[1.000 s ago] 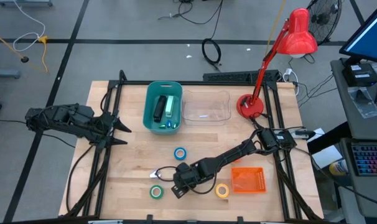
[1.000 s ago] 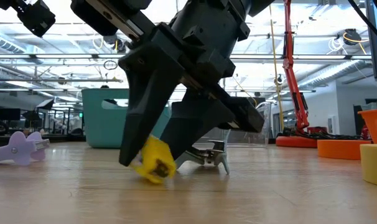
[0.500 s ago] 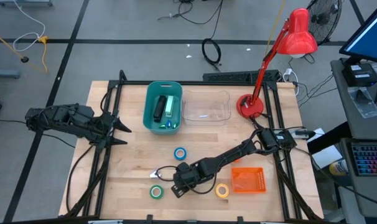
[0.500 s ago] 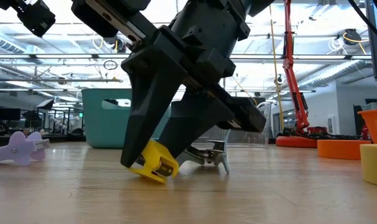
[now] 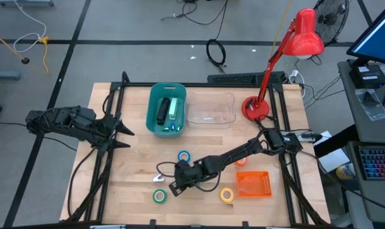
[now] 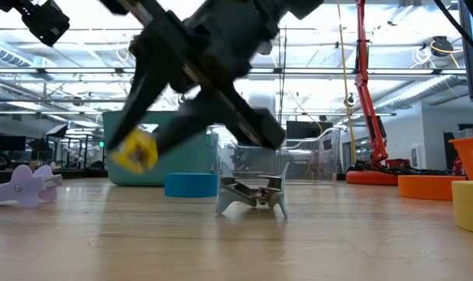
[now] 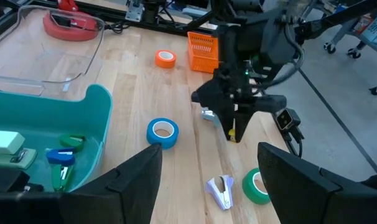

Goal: Pick and place Stapler, Stapler remover, tape
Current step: Put the mini yellow stapler into the blue bin

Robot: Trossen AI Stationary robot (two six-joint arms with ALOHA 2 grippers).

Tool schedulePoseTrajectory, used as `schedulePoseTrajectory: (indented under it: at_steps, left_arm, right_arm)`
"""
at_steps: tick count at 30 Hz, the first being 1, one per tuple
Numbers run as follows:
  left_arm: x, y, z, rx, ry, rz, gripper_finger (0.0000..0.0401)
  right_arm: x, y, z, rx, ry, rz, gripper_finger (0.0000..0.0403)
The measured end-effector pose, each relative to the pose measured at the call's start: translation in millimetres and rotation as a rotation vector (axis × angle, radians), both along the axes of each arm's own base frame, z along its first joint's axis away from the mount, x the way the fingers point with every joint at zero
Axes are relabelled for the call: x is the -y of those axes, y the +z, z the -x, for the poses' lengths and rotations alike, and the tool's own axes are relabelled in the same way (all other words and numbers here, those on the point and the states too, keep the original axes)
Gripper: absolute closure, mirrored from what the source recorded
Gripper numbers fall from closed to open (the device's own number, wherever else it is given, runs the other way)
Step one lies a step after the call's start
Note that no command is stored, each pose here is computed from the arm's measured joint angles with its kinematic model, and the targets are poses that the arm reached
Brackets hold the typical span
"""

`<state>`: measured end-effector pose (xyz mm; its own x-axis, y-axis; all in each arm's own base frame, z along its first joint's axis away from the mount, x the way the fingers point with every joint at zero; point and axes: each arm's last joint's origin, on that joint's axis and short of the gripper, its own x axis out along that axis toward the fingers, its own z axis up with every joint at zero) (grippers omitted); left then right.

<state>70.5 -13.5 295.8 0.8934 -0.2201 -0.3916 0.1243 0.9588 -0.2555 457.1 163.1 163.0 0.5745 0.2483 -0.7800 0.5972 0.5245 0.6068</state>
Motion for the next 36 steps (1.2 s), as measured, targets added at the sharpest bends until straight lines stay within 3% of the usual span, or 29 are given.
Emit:
schedulePoseTrajectory:
  at_steps: [14, 27, 32, 36]
  left_arm:
    - [2, 12, -10, 0.113, 0.018, 0.07, 0.0134]
    - [9, 8, -59, 0.036, 0.049, 0.112, 0.0134]
    - [11, 11, -79, 0.104, 0.107, 0.116, 0.0135]
    - [11, 12, -91, 0.136, 0.139, 0.111, 0.0134]
  right_arm:
    - [41, 85, -3, 0.33, -0.103, 0.156, 0.0337]
    - [110, 160, -4, 0.696, -0.08, 0.43, 0.0333]
    - [133, 171, -3, 0.769, -0.016, 0.494, 0.0337]
    - [146, 173, -6, 0.818, 0.036, 0.476, 0.0335]
